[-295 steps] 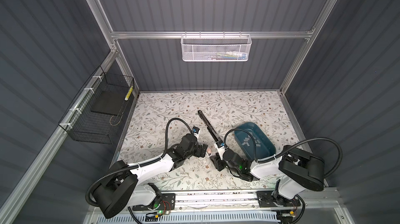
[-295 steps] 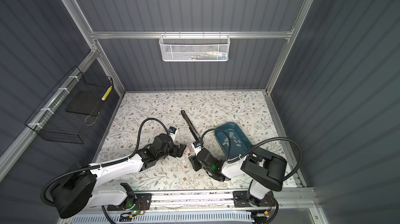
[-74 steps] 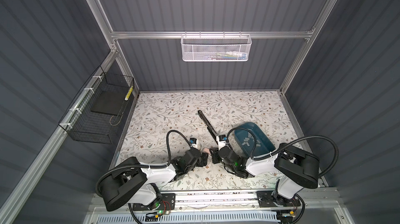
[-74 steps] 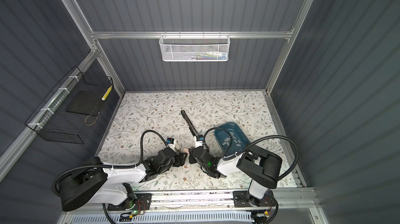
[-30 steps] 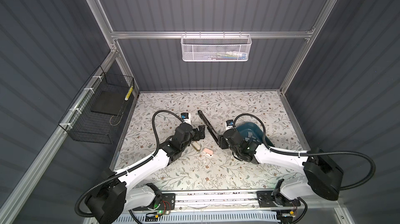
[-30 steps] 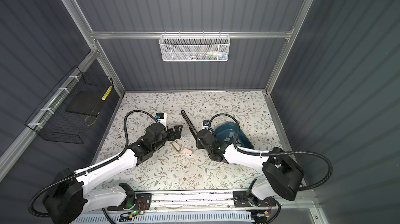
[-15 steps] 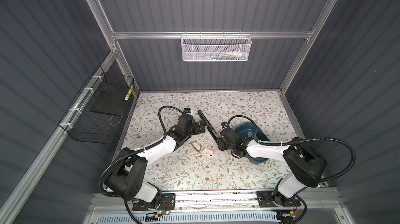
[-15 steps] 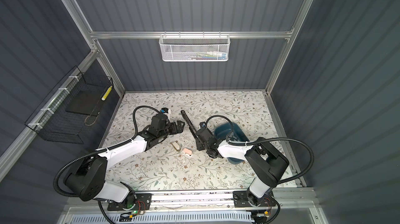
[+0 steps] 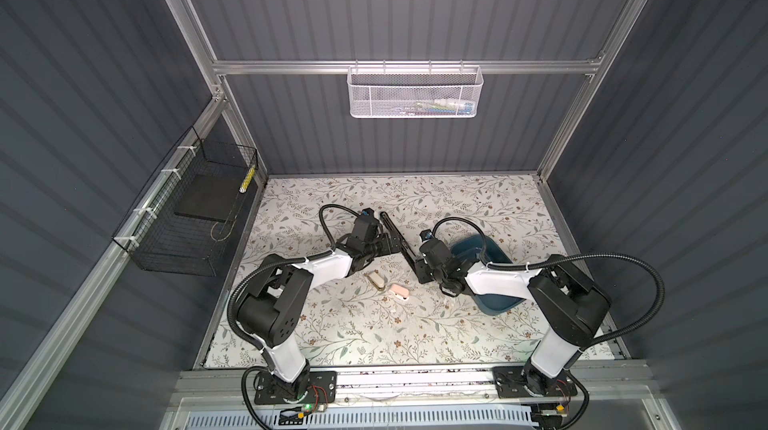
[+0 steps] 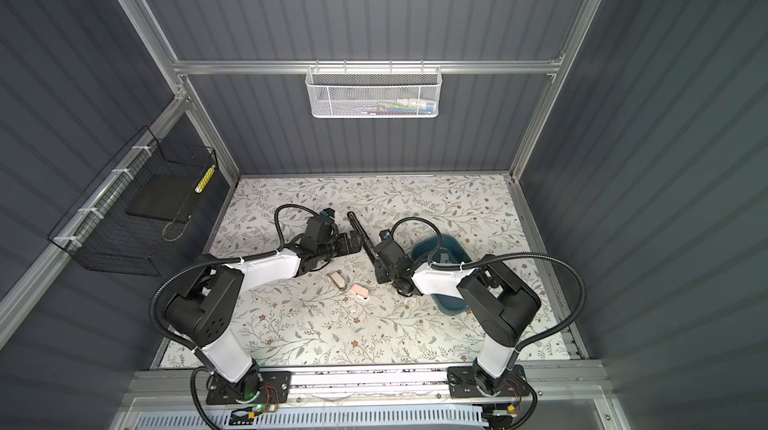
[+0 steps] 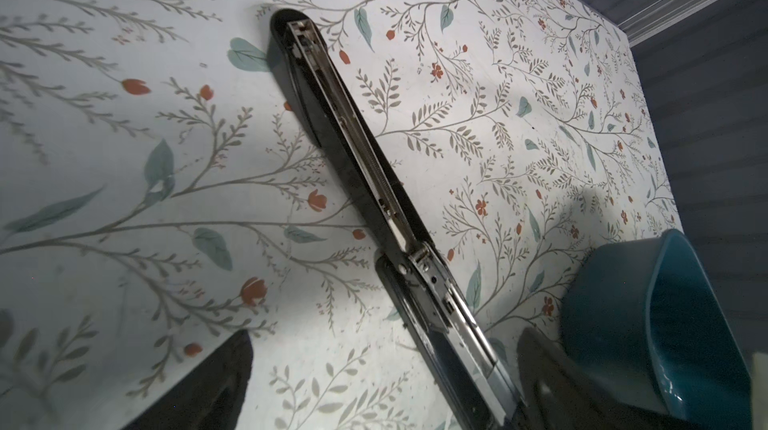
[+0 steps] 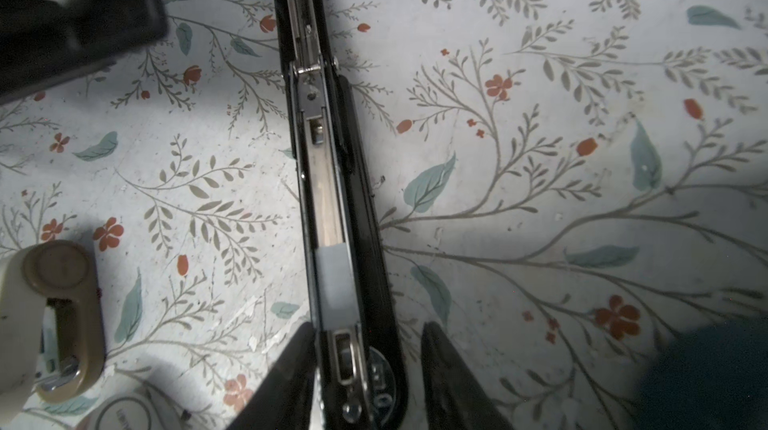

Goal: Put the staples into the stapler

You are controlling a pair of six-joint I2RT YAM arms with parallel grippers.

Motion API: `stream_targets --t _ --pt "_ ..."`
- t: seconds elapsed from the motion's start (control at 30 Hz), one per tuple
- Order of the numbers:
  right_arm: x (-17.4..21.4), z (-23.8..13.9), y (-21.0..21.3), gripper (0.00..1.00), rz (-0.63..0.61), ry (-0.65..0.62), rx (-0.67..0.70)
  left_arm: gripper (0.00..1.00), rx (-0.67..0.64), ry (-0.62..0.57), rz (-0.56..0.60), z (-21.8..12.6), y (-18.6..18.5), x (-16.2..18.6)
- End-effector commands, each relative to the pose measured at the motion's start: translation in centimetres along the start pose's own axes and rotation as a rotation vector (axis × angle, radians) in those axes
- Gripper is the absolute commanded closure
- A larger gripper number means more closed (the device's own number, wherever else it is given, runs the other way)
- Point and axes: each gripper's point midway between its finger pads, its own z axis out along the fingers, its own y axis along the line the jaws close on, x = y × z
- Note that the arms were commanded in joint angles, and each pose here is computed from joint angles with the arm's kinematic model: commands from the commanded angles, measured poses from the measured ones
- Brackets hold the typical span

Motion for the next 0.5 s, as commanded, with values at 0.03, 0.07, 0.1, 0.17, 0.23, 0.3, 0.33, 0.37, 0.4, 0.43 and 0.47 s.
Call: stream_targets --t 0.03,0.07,0.1,0.17,0.23,0.3,0.33,0.37,0.4,0.43,0.47 --pt "-0.9 0.5 0.7 0.70 0.005 0.002 -0.028 0.01 0.037 0.014 -0.074 1.7 -0.7 -0.5" --pt "-0.9 0.5 0.7 0.77 0.010 0.006 -0.031 0.01 0.028 0.015 -0.092 2.1 -0.4 -0.5" --pt "-1.1 0.5 0.8 0.84 0.017 0.006 -0.041 0.00 0.020 0.021 -0.110 2.5 -0.2 -0.4" --pt "-1.2 0.3 0.9 0.90 0.038 0.010 -0.062 0.00 -0.004 0.035 -0.137 3.2 0.2 -0.2" --pt "-1.3 0.0 1.1 0.93 0.071 0.016 -0.098 0.00 -0.022 0.035 -0.166 3.7 0.6 -0.2" --pt "-1.3 -0.3 1.4 0.94 0.099 0.019 -0.138 0.00 -0.014 0.037 -0.177 4.4 0.4 -0.3" --pt "-1.5 -0.5 1.5 0.95 0.107 0.016 -0.151 0.00 -0.009 0.038 -0.178 4.7 0.3 -0.4" --pt "-1.4 -0.6 1.7 0.96 0.110 0.017 -0.162 0.00 -0.007 0.041 -0.179 5.0 0.2 -0.6" --pt "-1.4 -0.8 1.8 0.97 0.114 0.017 -0.174 0.00 -0.007 0.047 -0.181 5.6 0.2 -0.7" --pt "-1.3 -0.9 1.9 0.99 0.117 0.019 -0.182 0.00 -0.006 0.055 -0.189 6.1 0.3 -0.8" --pt "-1.2 -0.9 2.1 1.00 0.120 0.020 -0.191 0.00 -0.001 0.063 -0.198 6.6 0.3 -0.9"
